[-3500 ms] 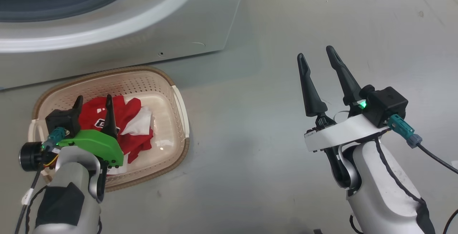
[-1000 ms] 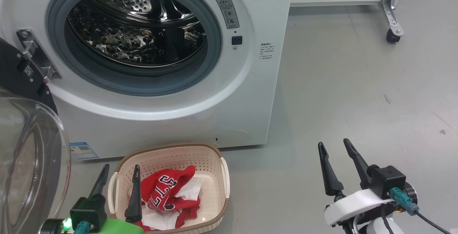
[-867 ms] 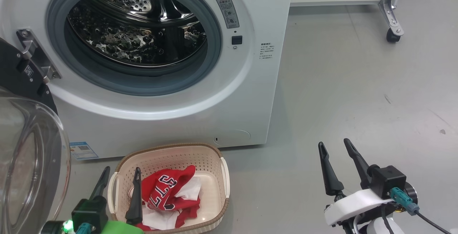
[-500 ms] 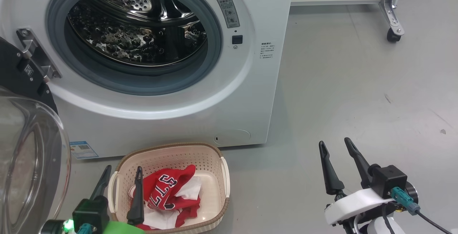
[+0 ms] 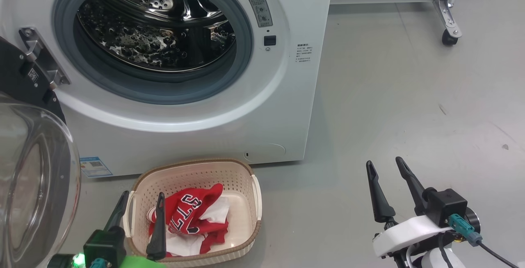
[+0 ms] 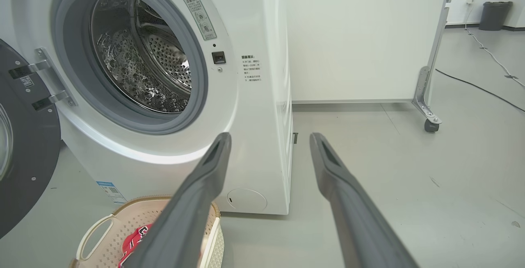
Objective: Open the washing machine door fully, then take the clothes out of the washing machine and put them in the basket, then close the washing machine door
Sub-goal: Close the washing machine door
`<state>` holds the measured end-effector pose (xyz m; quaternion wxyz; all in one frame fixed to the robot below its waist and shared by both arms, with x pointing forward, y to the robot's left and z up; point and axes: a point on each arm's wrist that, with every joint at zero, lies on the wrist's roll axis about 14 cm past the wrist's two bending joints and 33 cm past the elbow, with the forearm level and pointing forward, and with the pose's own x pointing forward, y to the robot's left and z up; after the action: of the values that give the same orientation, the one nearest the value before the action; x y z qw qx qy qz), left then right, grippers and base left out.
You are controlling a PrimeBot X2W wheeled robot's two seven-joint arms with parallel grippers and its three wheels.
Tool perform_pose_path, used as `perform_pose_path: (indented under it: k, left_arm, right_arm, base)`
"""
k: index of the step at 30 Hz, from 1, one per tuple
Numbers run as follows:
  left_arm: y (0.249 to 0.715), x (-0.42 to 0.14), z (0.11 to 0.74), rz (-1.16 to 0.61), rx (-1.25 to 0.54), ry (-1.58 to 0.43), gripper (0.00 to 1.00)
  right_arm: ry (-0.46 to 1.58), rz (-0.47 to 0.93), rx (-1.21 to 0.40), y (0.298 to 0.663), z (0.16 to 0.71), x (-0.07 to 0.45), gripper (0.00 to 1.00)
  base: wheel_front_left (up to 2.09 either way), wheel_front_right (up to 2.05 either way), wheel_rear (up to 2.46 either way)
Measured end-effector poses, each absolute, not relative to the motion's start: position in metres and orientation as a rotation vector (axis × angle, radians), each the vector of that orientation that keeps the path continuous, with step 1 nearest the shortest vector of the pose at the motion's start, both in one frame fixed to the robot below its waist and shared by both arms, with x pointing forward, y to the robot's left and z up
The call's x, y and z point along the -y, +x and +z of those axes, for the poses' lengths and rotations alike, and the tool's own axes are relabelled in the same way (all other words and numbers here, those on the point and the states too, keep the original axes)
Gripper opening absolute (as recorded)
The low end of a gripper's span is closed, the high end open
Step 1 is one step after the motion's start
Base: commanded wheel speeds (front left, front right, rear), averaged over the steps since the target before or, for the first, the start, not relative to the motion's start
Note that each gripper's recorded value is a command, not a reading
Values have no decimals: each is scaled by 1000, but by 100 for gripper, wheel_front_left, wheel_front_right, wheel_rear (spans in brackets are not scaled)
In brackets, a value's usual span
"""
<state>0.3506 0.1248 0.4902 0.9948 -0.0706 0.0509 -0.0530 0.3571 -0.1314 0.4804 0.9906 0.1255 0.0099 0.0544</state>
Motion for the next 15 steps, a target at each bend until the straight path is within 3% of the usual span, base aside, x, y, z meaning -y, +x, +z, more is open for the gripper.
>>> perform_pose_path:
  k: [15]
  left_arm:
    - [349,-124,492,-111,-110,-143,100]
  right_arm:
    - [252,109,-22,358,480,131,100]
  base:
    - [-115,115,-1]
